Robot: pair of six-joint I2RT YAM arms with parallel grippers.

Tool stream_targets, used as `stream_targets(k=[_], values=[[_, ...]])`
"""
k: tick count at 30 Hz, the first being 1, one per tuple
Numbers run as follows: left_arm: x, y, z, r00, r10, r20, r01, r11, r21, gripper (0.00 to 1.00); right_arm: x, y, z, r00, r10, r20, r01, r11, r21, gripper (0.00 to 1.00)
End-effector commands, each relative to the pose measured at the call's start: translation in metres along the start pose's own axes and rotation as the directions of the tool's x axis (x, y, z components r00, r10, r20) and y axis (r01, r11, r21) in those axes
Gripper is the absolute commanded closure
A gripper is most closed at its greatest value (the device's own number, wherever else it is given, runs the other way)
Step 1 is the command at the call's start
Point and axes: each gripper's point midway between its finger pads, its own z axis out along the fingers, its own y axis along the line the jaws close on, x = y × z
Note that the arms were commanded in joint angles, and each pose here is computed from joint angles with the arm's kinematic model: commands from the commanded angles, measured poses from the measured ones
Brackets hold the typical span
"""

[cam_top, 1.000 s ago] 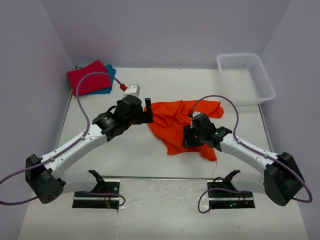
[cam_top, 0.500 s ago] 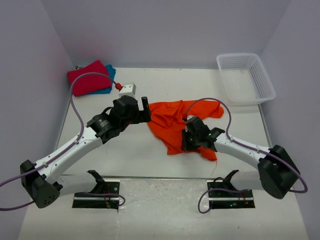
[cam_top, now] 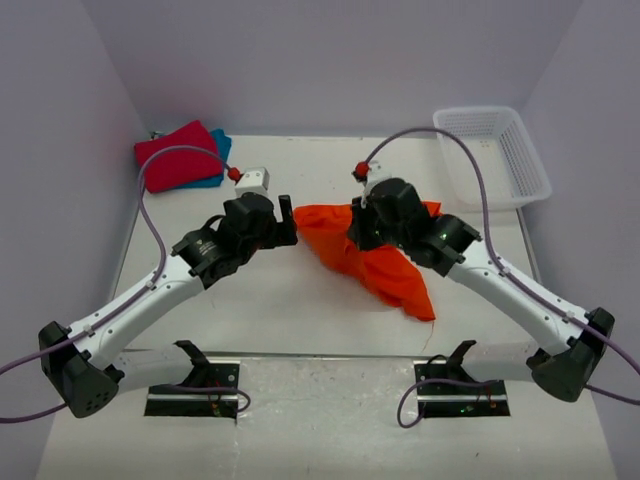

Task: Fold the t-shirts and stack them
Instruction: Flatten out the tshirt

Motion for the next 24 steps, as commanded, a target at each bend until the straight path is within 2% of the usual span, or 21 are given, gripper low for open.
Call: stream_targets(k=[1,3,4,6,7,12,17,24], values=[[-0.019,0.013,-0.014,0.997,-0.024,0.072,0.028,0.998,-0.05,0.1,-0.101,0.014,-0.07,0.954,-0.146,0.26,0.146,0.989,0.021,1.0],[-0.018,0.021,-0.017,0.997,-0.018,0.071,0.024,0.996,-0.088,0.11,-0.126,0.022,-0.087,0.933,-0.198,0.301,0.2,0.979,0.021,1.0],[-0.021,0.026,-0.019,0.997,-0.017,0.082,0.026,0.994,-0.108,0.11,-0.155,0.033,-0.102,0.911,-0.206,0.358,0.216,0.976,0.014,1.0],[-0.021,0.032,-0.024,0.996,-0.023,0.084,0.034,0.991,-0.132,0.11,-0.174,0.04,-0.119,0.883,-0.258,0.391,0.275,0.961,0.013,1.0],[-0.025,0.035,-0.029,0.995,-0.026,0.101,0.04,0.99,-0.138,0.11,-0.194,0.046,-0.14,0.854,-0.256,0.452,0.281,0.96,0.012,1.0],[-0.033,0.046,-0.044,0.99,-0.023,0.142,0.045,0.987,-0.153,0.11,-0.235,0.033,-0.199,0.756,-0.294,0.584,0.27,0.954,0.131,1.0],[-0.032,0.046,-0.044,0.991,-0.008,0.137,0.029,0.988,-0.152,0.11,-0.263,-0.007,-0.273,0.655,-0.311,0.689,0.122,0.943,0.31,1.0],[-0.025,0.038,-0.035,0.995,-0.003,0.102,0.016,0.992,-0.129,0.11,-0.26,-0.063,-0.377,0.528,-0.348,0.774,-0.11,0.876,0.469,1.0]])
